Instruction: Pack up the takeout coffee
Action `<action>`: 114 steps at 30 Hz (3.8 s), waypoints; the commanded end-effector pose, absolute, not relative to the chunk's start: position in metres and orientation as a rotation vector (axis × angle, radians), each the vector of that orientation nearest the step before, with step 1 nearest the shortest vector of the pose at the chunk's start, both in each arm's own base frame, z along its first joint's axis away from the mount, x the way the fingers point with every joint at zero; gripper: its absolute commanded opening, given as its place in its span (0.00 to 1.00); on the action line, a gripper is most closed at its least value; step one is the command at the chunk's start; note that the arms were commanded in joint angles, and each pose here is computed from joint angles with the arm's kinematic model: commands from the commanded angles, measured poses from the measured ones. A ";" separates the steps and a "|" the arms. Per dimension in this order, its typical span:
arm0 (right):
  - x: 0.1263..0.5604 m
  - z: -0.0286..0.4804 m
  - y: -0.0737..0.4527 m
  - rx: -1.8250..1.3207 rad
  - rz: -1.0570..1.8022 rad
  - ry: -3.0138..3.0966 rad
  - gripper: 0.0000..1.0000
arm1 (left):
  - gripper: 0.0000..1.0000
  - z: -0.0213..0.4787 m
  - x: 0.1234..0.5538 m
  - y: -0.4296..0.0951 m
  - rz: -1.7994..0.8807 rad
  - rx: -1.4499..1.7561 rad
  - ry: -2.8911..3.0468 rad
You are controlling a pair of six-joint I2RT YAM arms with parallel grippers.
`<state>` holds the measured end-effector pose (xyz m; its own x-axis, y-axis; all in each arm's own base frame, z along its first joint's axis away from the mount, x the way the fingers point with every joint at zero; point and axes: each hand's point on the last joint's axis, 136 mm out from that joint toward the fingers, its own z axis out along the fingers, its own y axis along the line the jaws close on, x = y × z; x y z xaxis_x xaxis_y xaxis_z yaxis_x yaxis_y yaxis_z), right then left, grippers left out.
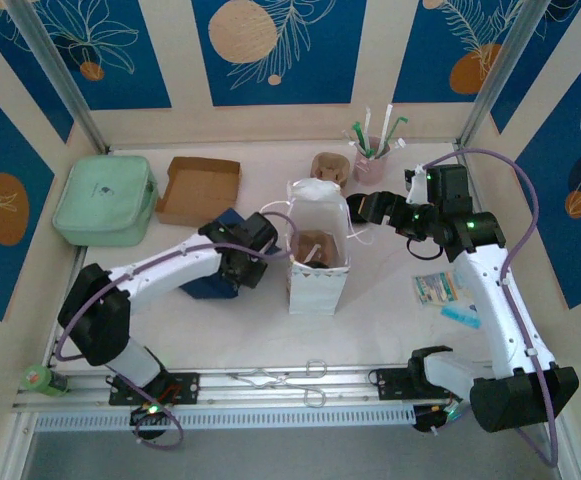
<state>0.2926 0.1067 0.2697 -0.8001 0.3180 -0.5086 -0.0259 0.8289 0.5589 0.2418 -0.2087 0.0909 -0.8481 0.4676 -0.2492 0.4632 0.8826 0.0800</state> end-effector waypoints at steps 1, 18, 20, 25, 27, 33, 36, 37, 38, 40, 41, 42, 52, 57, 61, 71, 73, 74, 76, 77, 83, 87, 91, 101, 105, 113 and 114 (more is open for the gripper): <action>0.290 0.280 0.109 0.208 0.757 2.380 0.86 | 0.00 0.081 0.223 -0.199 0.022 0.699 2.832; 0.294 0.283 0.113 0.194 0.773 2.366 0.86 | 0.00 0.097 0.196 -0.166 -0.529 0.087 2.437; 0.294 0.284 0.115 0.190 0.776 2.365 0.86 | 0.00 0.089 0.192 -0.161 -0.523 0.061 2.453; 0.293 0.286 0.116 0.183 0.772 2.362 0.86 | 0.03 0.084 0.191 -0.142 -0.602 -0.179 2.359; 0.292 0.287 0.115 0.180 0.764 2.361 0.86 | 0.03 0.085 0.190 -0.133 -0.650 -0.287 2.294; 0.289 0.291 0.118 0.152 0.744 2.353 0.86 | 0.02 0.085 0.184 -0.104 -0.822 -0.594 2.094; 0.288 0.296 0.125 0.100 0.699 2.341 0.87 | 0.04 0.076 0.180 -0.103 -0.837 -0.638 2.110; 0.287 0.298 0.126 0.086 0.680 2.341 0.87 | 0.10 0.074 0.180 -0.104 -0.827 -0.625 2.130; 0.286 0.299 0.127 0.076 0.670 2.342 0.87 | 0.12 0.072 0.179 -0.105 -0.816 -0.619 2.150; 0.285 0.301 0.131 0.051 0.646 2.345 0.87 | 0.21 0.071 0.179 -0.106 -0.785 -0.597 2.181; 0.285 0.303 0.132 0.044 0.640 2.342 0.87 | 0.29 0.072 0.179 -0.107 -0.775 -0.584 2.190; 0.285 0.305 0.132 0.040 0.635 2.340 0.87 | 0.39 0.073 0.180 -0.107 -0.756 -0.565 2.203; 0.284 0.313 0.136 0.015 0.613 2.330 0.88 | 0.83 0.097 0.189 -0.116 -0.352 -0.261 2.521; 0.283 0.313 0.134 0.007 0.596 2.330 0.88 | 0.86 0.102 0.200 -0.115 -0.258 -0.243 2.560; 0.281 0.310 0.135 -0.002 0.600 2.335 0.88 | 0.85 0.112 0.211 -0.132 -0.324 -0.164 2.554; 0.283 0.305 0.138 -0.001 0.614 2.341 0.88 | 0.92 0.090 0.237 -0.121 -0.157 -0.239 2.720; 0.283 0.305 0.137 0.000 0.610 2.341 0.88 | 0.88 0.076 0.241 -0.118 -0.132 -0.269 2.768; 0.282 0.305 0.137 0.001 0.609 2.342 0.88 | 0.86 0.071 0.242 -0.118 -0.132 -0.278 2.783; 0.281 0.303 0.135 0.001 0.600 2.342 0.88 | 0.80 0.062 0.247 -0.120 -0.162 -0.296 2.801; 0.281 0.303 0.134 0.002 0.598 2.340 0.88 | 0.78 0.059 0.248 -0.122 -0.175 -0.297 2.804; 0.280 0.299 0.129 0.024 0.597 2.344 0.88 | 0.67 0.033 0.248 -0.117 -0.148 -0.333 2.866; 0.281 0.297 0.126 0.034 0.598 2.344 0.88 | 0.61 0.013 0.243 -0.112 -0.108 -0.348 2.918; 0.281 0.296 0.123 0.046 0.601 2.343 0.88 | 0.56 -0.001 0.237 -0.110 -0.081 -0.355 2.953; 0.282 0.297 0.119 0.068 0.609 2.331 0.88 | 0.14 -0.012 0.227 -0.105 -0.067 -0.375 2.971; 0.282 0.301 0.120 0.062 0.610 2.328 0.88 | 0.05 0.030 0.242 -0.103 -0.069 -0.321 2.876; 0.280 0.307 0.124 0.056 0.646 2.315 0.88 | 0.05 0.176 0.282 -0.126 -0.241 -0.084 2.620; 0.279 0.307 0.124 0.053 0.650 2.316 0.87 | 0.05 0.194 0.286 -0.130 -0.268 -0.047 2.594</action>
<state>0.2843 0.1204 0.2982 -0.7485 0.2189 -0.6260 -0.1133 0.8878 0.4460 0.2895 -0.1308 0.1545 -0.8706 -0.1669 -0.4629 -0.0718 0.9738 -0.2160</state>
